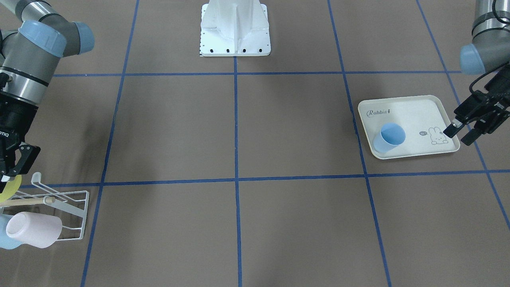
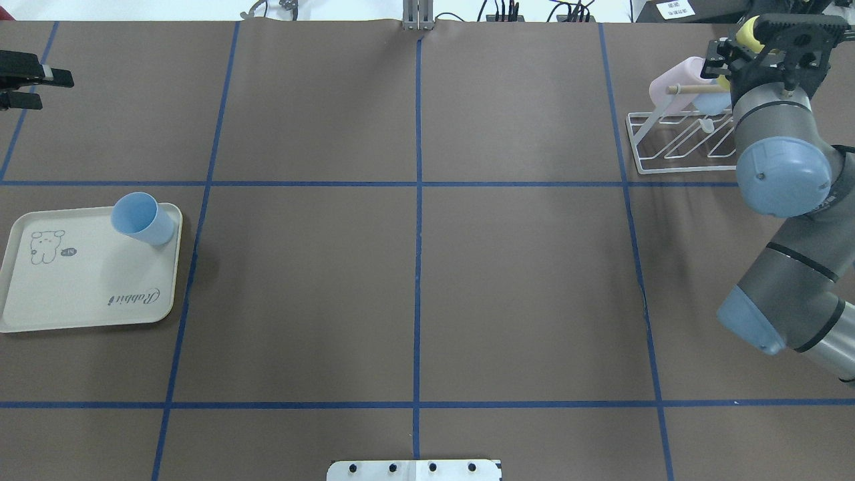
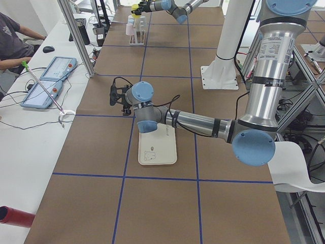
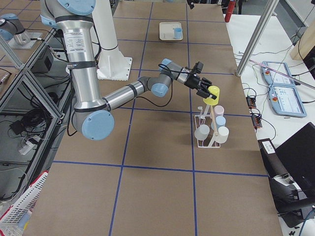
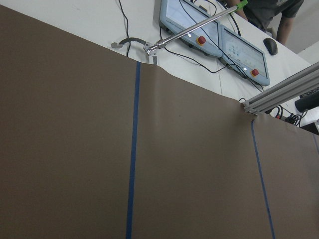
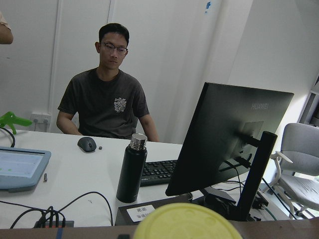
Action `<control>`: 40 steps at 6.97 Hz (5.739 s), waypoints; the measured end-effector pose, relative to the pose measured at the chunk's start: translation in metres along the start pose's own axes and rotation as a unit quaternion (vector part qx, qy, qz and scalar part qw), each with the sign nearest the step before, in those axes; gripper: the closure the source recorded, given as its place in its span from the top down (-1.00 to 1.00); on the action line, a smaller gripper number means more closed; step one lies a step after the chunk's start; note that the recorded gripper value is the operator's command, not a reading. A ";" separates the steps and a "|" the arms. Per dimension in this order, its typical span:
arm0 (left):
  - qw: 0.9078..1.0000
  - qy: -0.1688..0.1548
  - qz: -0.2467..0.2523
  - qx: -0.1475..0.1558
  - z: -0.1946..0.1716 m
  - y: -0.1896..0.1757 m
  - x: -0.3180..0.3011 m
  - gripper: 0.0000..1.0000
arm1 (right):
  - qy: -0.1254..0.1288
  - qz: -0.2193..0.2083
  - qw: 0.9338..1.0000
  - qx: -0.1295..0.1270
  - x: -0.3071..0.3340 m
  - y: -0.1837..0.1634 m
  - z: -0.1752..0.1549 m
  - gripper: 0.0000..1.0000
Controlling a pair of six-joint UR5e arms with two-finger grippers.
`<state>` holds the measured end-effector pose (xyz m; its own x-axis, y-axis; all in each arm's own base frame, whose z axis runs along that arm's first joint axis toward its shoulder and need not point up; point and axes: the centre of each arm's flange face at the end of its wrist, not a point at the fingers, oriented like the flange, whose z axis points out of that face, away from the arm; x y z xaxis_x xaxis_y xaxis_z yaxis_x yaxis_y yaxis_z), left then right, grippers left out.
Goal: Transfer IKEA cup to right arm and place on rack
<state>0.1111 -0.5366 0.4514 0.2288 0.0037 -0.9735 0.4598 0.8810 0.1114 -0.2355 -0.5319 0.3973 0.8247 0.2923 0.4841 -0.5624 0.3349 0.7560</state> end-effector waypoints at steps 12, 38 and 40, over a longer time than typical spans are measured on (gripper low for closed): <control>0.982 -0.141 0.106 -0.073 -0.003 0.014 -0.071 1.00 | 0.017 -0.022 0.999 -0.043 0.026 0.040 0.018 -1.00; 0.961 -0.219 0.061 -0.159 0.045 0.062 -0.046 1.00 | -0.140 0.276 0.950 -0.042 0.004 -0.056 -0.081 1.00; 0.957 -0.224 0.069 -0.170 0.060 0.075 -0.040 1.00 | -0.204 0.360 0.909 -0.055 -0.003 -0.059 -0.096 1.00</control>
<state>0.1882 -0.4995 0.5105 0.6478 -0.0043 -0.7618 0.1098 0.9901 0.0878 -0.2104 -0.4665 0.3084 0.1818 0.1220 0.9757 -0.9490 0.2818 0.1416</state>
